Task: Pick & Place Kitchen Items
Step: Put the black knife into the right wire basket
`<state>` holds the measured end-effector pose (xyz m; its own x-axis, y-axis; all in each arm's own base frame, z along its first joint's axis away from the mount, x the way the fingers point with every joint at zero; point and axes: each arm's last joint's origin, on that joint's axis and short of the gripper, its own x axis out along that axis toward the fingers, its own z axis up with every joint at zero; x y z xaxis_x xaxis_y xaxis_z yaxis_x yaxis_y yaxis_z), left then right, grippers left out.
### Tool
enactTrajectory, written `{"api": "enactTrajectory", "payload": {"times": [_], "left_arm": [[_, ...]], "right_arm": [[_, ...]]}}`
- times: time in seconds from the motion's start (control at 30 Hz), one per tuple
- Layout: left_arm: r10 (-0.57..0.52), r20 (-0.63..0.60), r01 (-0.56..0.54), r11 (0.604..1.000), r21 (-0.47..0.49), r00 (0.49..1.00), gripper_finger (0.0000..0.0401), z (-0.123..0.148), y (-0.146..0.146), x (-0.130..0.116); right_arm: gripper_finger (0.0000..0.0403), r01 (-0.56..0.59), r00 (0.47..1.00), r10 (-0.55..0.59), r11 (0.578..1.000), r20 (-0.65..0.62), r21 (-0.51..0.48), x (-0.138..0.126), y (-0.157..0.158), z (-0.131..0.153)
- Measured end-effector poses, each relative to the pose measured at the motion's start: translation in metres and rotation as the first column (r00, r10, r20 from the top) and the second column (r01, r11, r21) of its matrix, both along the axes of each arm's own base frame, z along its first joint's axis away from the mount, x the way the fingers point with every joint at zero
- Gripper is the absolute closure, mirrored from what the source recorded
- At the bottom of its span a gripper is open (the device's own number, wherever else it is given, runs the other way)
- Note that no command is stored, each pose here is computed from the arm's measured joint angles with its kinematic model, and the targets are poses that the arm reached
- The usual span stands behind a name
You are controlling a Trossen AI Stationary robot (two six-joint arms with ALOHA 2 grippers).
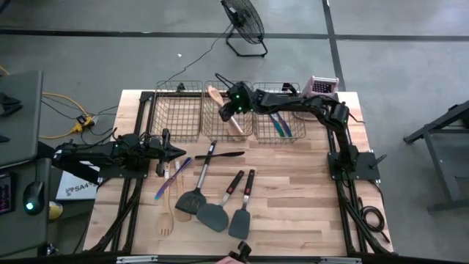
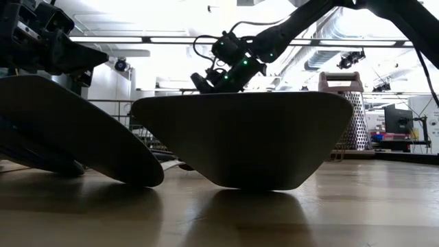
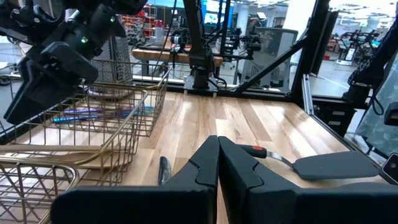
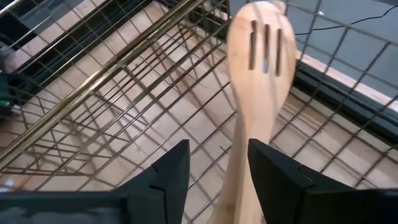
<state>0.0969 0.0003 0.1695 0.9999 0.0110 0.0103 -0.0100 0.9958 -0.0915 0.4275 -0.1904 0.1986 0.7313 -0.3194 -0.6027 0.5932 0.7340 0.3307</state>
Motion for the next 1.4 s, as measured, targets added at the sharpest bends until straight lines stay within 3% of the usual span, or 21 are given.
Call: {"api": "enactTrajectory", "payload": {"times": [0.6,0.77,1.07,1.4], "left_arm": [[0.000,0.000,0.000,1.000,0.000,1.000,0.0398,0.000,0.000,0.000],[0.000,0.000,0.000,1.000,0.000,1.000,0.0398,0.000,0.000,0.000],[0.000,0.000,0.000,1.000,0.000,1.000,0.0398,0.000,0.000,0.000],[0.000,0.000,0.000,1.000,0.000,1.000,0.0398,0.000,0.000,0.000]], "right_arm": [[0.0239,-0.059,0.998,0.062,0.996,0.030,-0.072,-0.009,0.015,0.042],[0.0239,-0.104,0.995,0.104,0.989,-0.001,-0.109,-0.012,0.024,0.051],[0.0239,-0.142,0.989,0.138,0.987,-0.059,-0.072,-0.026,0.042,0.070],[0.0239,-0.271,0.954,0.254,0.957,-0.159,-0.103,-0.044,0.075,0.096]]}}
